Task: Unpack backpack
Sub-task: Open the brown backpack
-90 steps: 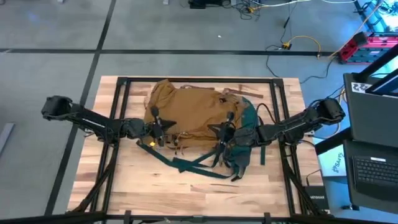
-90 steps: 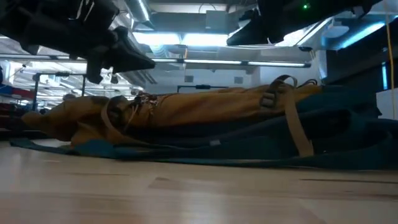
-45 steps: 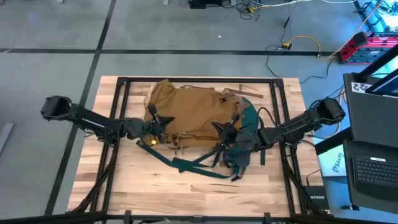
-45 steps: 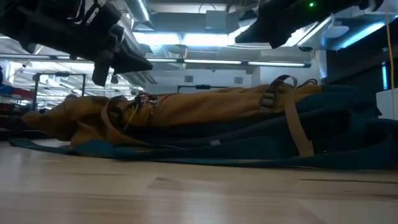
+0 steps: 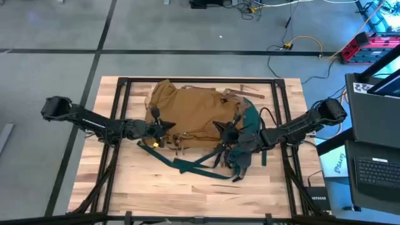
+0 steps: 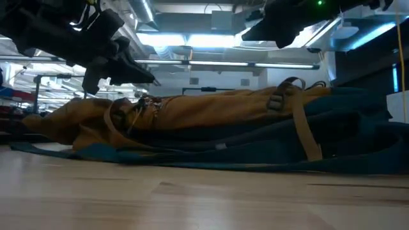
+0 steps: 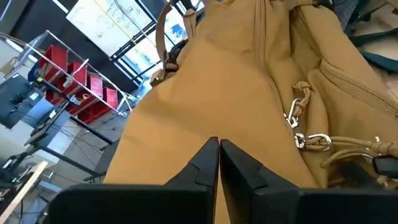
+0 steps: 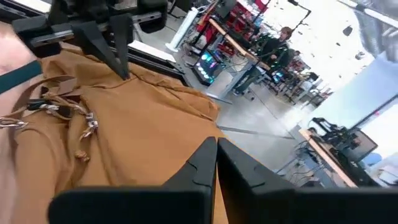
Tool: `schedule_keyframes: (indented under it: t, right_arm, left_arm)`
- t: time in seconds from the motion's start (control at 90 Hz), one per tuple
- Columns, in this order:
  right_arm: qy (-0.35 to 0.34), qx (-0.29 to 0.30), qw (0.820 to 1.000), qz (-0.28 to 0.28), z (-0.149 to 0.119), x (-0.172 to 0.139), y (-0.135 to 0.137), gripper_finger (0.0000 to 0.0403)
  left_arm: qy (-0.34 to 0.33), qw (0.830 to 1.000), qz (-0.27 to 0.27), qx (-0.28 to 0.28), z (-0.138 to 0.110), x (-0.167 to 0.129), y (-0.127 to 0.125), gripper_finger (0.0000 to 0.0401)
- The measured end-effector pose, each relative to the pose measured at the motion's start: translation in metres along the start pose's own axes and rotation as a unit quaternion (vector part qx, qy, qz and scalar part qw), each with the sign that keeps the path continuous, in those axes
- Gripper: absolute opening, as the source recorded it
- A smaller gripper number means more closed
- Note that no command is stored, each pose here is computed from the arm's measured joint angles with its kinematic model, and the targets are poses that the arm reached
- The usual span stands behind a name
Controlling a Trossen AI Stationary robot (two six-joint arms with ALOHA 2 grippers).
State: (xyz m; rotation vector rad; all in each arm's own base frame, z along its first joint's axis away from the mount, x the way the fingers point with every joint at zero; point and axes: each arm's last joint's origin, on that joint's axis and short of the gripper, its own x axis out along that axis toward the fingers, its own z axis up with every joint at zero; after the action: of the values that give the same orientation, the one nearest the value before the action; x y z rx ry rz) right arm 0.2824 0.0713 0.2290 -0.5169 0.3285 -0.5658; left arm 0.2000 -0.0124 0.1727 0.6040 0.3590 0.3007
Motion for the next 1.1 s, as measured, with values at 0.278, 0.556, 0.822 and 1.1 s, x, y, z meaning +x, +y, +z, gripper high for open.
schedule_keyframes:
  t: [0.278, 0.556, 0.822, 1.1]
  right_arm:
    - [-0.002, -0.007, 1.0, -0.005, 0.001, 0.0, -0.001, 0.0]
    - [-0.002, -0.008, 1.0, -0.001, 0.001, 0.0, 0.0, 0.0]
    - [-0.006, 0.001, 1.0, 0.022, -0.001, 0.002, 0.002, 0.0]
    - [-0.033, 0.015, 0.987, 0.153, -0.009, 0.014, 0.018, 0.0]
  left_arm:
    - [0.001, 1.0, -0.001, -0.001, 0.0, 0.0, 0.0, 0.0]
    - [0.001, 1.0, -0.001, -0.004, 0.0, 0.0, 0.0, 0.0]
    - [-0.003, 1.0, -0.013, -0.011, 0.0, 0.0, -0.001, 0.0]
    - [-0.035, 0.995, -0.091, -0.019, 0.001, -0.001, -0.006, 0.0]
